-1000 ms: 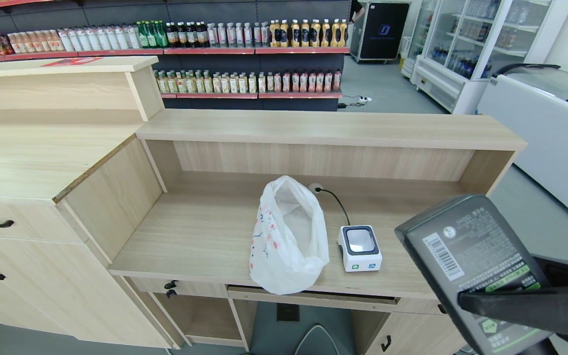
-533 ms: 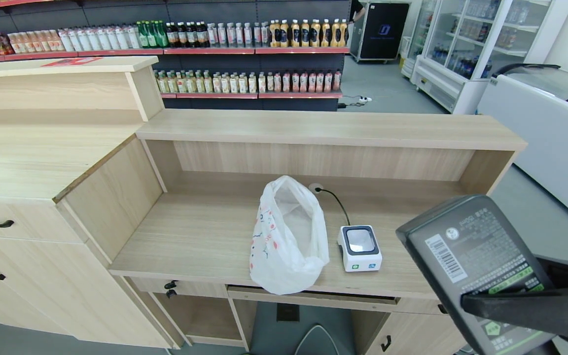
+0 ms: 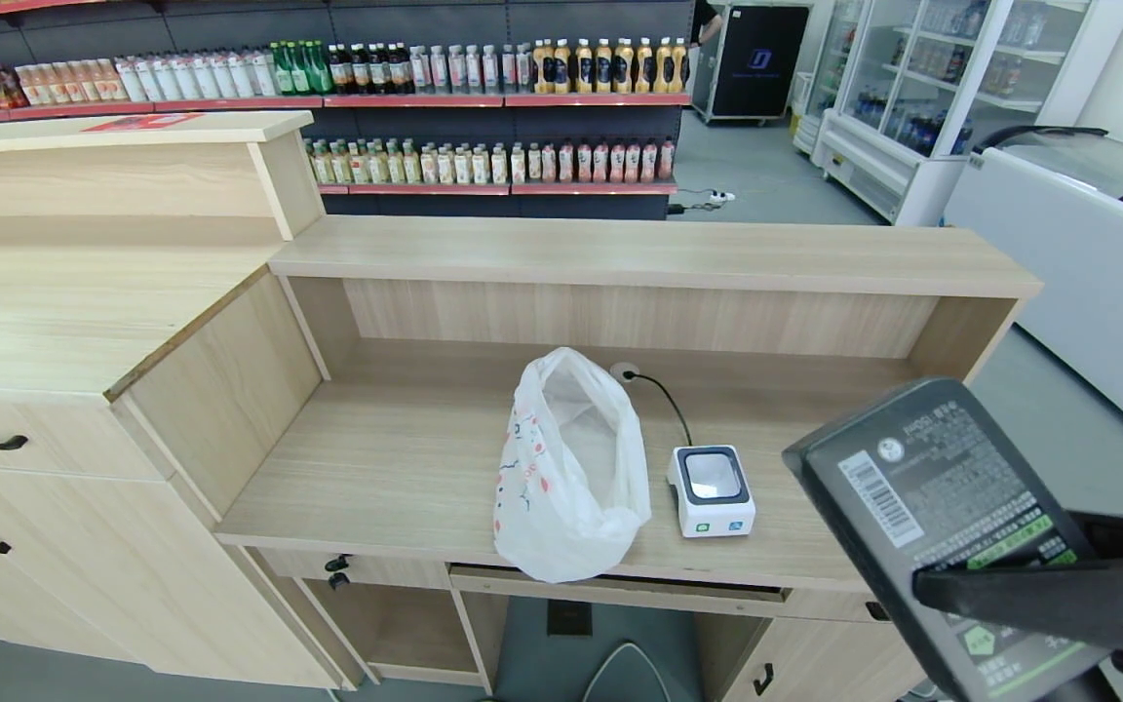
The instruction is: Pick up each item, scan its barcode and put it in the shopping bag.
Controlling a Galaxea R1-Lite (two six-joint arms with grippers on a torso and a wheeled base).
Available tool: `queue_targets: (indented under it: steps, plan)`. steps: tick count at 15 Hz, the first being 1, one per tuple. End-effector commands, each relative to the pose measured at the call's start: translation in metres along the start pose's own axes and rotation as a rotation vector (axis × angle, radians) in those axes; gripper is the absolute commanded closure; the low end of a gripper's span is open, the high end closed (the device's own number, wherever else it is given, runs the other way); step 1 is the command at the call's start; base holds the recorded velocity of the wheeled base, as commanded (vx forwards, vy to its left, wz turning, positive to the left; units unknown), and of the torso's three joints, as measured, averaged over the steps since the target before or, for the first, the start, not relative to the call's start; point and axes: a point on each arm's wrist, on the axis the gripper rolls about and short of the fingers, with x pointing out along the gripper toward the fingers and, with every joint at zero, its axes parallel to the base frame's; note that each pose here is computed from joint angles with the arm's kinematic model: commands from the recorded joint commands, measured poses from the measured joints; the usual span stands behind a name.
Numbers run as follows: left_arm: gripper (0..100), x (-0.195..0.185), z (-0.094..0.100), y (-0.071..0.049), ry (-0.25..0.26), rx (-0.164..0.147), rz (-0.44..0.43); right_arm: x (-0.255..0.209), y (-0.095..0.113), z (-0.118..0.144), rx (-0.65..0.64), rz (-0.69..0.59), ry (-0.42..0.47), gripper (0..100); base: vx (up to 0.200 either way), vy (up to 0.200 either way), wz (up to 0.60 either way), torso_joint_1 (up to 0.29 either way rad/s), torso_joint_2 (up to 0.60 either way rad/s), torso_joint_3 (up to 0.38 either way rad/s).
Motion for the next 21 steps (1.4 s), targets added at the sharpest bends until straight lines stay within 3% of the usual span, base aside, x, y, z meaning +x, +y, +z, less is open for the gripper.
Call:
queue_targets:
  steps: [1, 2, 4, 5, 8, 9, 11, 14, 18, 21]
  plan:
    - [100, 0.000, 0.000, 0.000, 0.000, 0.000, 0.000, -0.015, 0.018, -0.003, 0.260, 0.202, 0.126, 100, 0.000, 0.000, 0.00, 0.000, 0.00, 0.000]
    - [100, 0.000, 0.000, 0.000, 0.000, 0.000, 0.000, -0.025, 0.031, -0.006, 0.474, 0.309, 0.209, 100, 0.000, 0.000, 0.00, 0.000, 0.00, 0.000]
    - [100, 0.000, 0.000, 0.000, 0.000, 0.000, 0.000, -0.061, 0.025, -0.011, 0.733, 0.352, 0.463, 100, 0.000, 0.000, 0.00, 0.000, 0.00, 0.000]
    - [100, 0.000, 0.000, 0.000, 0.000, 0.000, 0.000, -0.076, 0.020, -0.008, 0.917, 0.341, 0.600, 100, 0.000, 0.000, 0.00, 0.000, 0.00, 0.000]
    - [100, 0.000, 0.000, 0.000, 0.000, 0.000, 0.000, -0.099, 0.023, -0.013, 1.368, 0.218, 0.894, 100, 0.000, 0.000, 0.00, 0.000, 0.00, 0.000]
    - [100, 0.000, 0.000, 0.000, 0.000, 0.000, 0.000, -0.103, 0.027, -0.013, 1.441, 0.197, 0.941, 100, 0.000, 0.000, 0.00, 0.000, 0.00, 0.000]
    - [100, 0.000, 0.000, 0.000, 0.000, 0.000, 0.000, -0.125, 0.041, -0.009, 1.657, 0.128, 1.197, 100, 0.000, 0.000, 0.00, 0.000, 0.00, 0.000]
    - [100, 0.000, 0.000, 0.000, 0.000, 0.000, 0.000, -0.136, 0.044, -0.002, 1.783, 0.014, 1.522, 100, 0.000, 0.000, 0.00, 0.000, 0.00, 0.000]
    - [100, 0.000, 0.000, 0.000, 0.000, 0.000, 0.000, -0.125, 0.046, 0.001, 1.854, -0.035, 1.558, 100, 0.000, 0.000, 0.30, 0.001, 0.00, 0.001]
    - [100, 0.000, 0.000, 0.000, 0.000, 0.000, 0.000, -0.111, 0.046, -0.018, 1.897, -0.171, 1.677, 100, 0.000, 0.000, 0.60, 0.001, 0.00, 0.001]
